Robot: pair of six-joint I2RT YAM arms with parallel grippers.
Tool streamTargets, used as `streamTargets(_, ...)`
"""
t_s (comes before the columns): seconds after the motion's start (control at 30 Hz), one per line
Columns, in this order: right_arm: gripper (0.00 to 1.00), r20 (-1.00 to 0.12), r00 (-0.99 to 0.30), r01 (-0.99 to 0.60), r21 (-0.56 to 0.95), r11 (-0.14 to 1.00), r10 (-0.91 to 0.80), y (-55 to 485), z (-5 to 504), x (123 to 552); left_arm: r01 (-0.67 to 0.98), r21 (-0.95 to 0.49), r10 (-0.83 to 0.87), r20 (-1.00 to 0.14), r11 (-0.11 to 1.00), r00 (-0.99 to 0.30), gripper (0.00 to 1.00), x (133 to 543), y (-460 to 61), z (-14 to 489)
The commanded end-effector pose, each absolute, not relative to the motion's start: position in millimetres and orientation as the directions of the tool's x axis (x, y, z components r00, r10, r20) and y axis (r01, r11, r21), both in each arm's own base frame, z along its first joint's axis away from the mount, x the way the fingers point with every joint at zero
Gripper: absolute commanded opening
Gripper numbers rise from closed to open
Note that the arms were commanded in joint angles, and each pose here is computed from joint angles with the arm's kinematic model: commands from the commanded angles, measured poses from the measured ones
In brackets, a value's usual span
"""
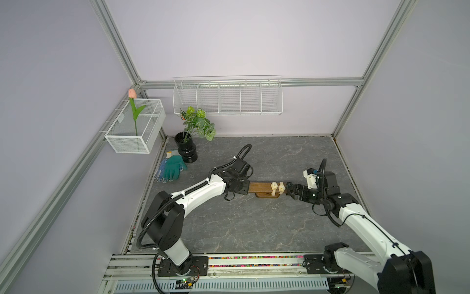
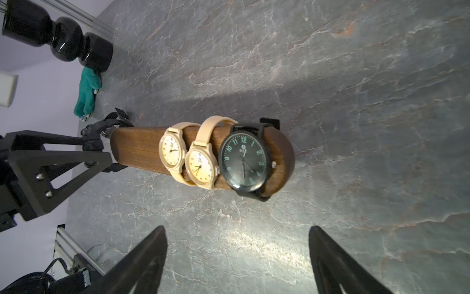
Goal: Place watch on stand
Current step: Place the watch on the stand.
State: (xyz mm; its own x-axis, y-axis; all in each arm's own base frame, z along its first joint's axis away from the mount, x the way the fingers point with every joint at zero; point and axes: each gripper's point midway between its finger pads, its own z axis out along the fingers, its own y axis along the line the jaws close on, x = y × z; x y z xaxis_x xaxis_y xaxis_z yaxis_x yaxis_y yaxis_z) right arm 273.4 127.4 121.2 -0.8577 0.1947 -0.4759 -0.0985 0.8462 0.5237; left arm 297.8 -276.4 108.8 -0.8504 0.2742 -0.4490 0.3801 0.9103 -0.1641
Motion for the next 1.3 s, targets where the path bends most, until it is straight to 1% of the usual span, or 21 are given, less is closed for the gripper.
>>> streamTargets(0.0,0.88,-0.501,-0.853,-0.166,0.524,0.836,0.145,138.7,128.2,280.3,0.394,-0.205,0.264,-0.467,0.896,-0.844,0.30,305.0,-290.7,120.1)
streamTargets(0.1,0.89,-0.491,-0.859,-0.144,0.502,0.853,0.144,134.7,124.2,282.5,0.377,-0.175,0.264,-0.456,0.909,-0.850,0.29,307.7,-287.2,117.5)
streamTargets(0.2,0.88,-0.505,-0.849,-0.144,0.504,0.852,0.155,134.6,127.3,285.1,0.367,-0.158,0.266,-0.443,0.917,-0.856,0.29,308.1,-285.9,112.7)
streamTargets(0.37,0.89,-0.508,-0.848,-0.128,0.473,0.872,0.150,129.6,127.6,288.5,0.374,-0.137,0.283,-0.435,0.917,-0.855,0.30,306.4,-293.4,110.5)
streamTargets(0.5,0.88,-0.508,-0.853,-0.126,0.428,0.895,0.123,126.8,124.1,285.6,0.407,-0.073,0.337,-0.441,0.910,-0.832,0.30,301.9,-304.3,116.5)
streamTargets(0.7,0.88,-0.499,-0.859,-0.118,0.416,0.901,0.118,125.1,116.8,283.0,0.382,-0.047,0.327,-0.426,0.923,-0.844,0.31,303.0,-307.7,115.2)
streamTargets(0.9,0.88,-0.500,-0.858,-0.121,0.420,0.899,0.118,126.6,116.4,286.3,0.399,-0.039,0.345,-0.429,0.916,-0.835,0.32,301.3,-319.0,115.9)
streamTargets(1.13,0.89,-0.501,-0.857,-0.123,0.425,0.897,0.120,129.1,115.2,291.5,0.396,-0.061,0.334,-0.431,0.916,-0.839,0.34,302.3,-326.1,118.2)
streamTargets(1.27,0.92,-0.497,-0.859,-0.135,0.456,0.880,0.126,135.3,116.4,292.7,0.403,-0.082,0.332,-0.432,0.912,-0.839,0.35,301.4,-331.7,118.9)
